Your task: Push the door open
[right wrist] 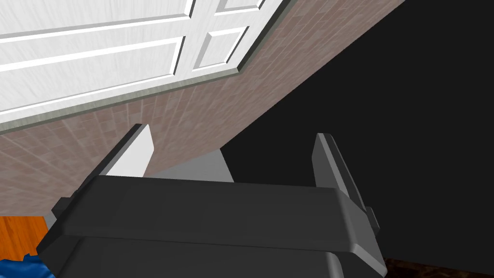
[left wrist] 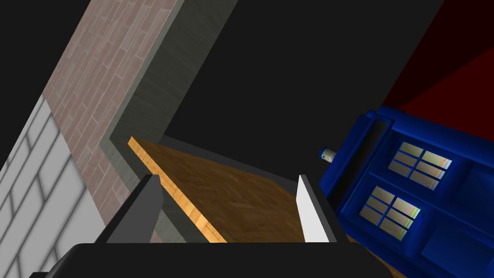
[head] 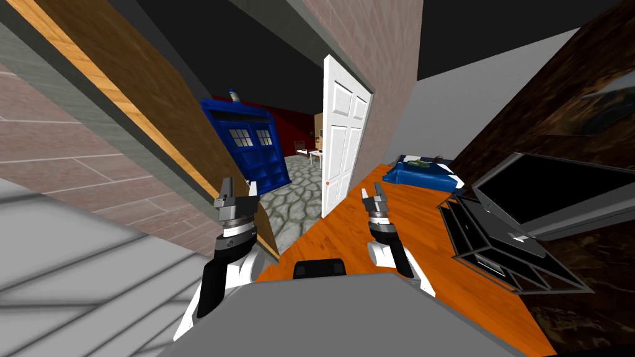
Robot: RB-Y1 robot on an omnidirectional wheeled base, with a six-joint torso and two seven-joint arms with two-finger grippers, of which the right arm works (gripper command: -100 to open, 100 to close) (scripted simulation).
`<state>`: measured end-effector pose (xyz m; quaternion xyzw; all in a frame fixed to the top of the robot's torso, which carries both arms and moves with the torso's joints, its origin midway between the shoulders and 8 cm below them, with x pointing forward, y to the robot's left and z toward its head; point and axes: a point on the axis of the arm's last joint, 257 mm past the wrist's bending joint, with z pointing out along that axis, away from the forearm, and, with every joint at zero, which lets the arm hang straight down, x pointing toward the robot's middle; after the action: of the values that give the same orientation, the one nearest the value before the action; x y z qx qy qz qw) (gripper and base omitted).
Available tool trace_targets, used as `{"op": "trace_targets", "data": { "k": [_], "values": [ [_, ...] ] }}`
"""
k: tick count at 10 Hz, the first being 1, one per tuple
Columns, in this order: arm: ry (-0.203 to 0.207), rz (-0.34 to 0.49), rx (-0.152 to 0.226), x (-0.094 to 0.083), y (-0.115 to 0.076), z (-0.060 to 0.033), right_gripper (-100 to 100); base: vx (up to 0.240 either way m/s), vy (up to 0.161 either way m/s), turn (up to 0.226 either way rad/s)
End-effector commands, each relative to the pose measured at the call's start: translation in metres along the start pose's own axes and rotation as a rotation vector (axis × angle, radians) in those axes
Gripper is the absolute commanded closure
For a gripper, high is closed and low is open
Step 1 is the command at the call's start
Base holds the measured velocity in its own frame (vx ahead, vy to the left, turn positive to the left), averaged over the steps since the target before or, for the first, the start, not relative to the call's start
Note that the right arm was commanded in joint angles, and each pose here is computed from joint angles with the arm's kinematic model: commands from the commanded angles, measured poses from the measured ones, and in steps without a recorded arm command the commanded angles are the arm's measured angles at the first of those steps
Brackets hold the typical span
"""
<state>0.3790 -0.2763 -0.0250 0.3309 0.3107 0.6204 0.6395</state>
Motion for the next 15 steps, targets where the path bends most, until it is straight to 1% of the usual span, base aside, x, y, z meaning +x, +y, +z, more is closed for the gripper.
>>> {"op": "trace_targets", "data": {
  "k": [1, 4, 8, 12, 15],
  "values": [
    [0.014, 0.008, 0.022, 0.007, -0.014, -0.0022, -100, 0.150, -0.049, 0.039],
    [0.035, 0.020, 0.054, 0.017, -0.035, -0.0073, -100, 0.099, -0.058, 0.023],
    [0.069, 0.037, 0.105, 0.033, -0.067, -0.0169, -100, 0.090, -0.061, 0.032],
    [0.110, 0.056, 0.160, 0.051, -0.100, -0.0301, -100, 0.098, -0.059, 0.035],
    [0.144, 0.070, 0.205, 0.067, -0.126, -0.0424, -100, 0.101, -0.068, 0.034]
  ]
}}
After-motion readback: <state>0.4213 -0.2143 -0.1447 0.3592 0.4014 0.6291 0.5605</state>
